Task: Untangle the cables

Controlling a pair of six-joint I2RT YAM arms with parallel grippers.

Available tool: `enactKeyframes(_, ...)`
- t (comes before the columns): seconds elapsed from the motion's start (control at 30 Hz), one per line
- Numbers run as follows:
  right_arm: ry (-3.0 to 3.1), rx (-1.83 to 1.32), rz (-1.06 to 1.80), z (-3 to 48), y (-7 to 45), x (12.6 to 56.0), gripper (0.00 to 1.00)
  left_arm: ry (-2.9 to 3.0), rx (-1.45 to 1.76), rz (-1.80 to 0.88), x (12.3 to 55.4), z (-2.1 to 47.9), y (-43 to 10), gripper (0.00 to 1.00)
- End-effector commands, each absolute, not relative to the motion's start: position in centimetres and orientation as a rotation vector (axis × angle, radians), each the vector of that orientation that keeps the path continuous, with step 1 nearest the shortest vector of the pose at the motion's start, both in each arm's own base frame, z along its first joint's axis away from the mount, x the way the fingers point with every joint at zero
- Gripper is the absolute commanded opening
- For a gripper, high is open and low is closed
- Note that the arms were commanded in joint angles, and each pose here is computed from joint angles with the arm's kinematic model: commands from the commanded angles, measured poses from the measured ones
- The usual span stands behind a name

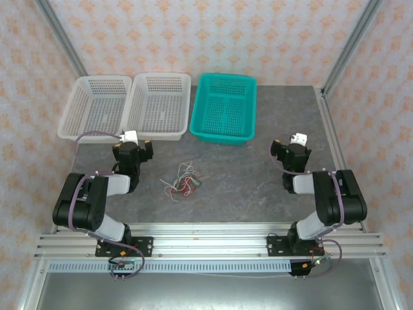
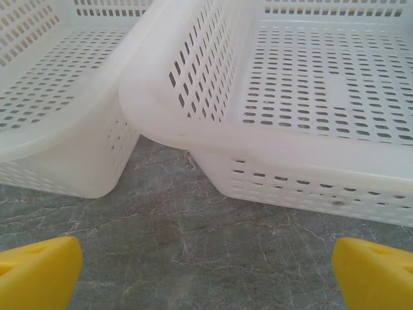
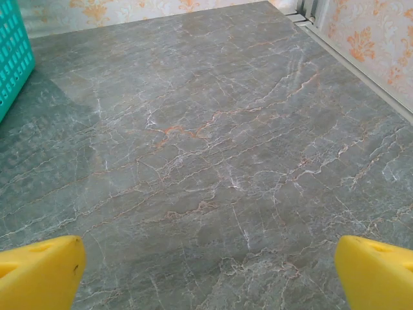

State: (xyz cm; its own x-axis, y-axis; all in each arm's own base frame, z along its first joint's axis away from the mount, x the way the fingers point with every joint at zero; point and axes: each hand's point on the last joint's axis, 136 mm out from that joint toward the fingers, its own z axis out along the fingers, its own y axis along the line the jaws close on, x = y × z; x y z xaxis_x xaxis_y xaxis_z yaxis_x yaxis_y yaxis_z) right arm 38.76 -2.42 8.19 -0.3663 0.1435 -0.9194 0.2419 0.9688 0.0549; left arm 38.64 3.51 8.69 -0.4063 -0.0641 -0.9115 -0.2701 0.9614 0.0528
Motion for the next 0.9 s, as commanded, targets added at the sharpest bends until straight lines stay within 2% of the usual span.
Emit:
enactKeyframes(0.0, 1.924, 0.275, -0.104, 9.1, -2.5, 39.1, 0.99, 1.95, -0.228, 0.233, 38.9, 9.6, 3.4, 1.0)
enactKeyframes(0.67, 1.937, 0.235, -0.075, 9.2, -1.9, 39.3, 0.99, 1.95, -0.229, 0.233, 38.9, 9.6, 3.5, 1.0)
enactKeyframes(0.87, 1.887, 0.365, -0.095, 13.9, -2.9, 36.7, 0.99, 1.95, -0.227, 0.232, 38.9, 9.6, 3.4, 1.0)
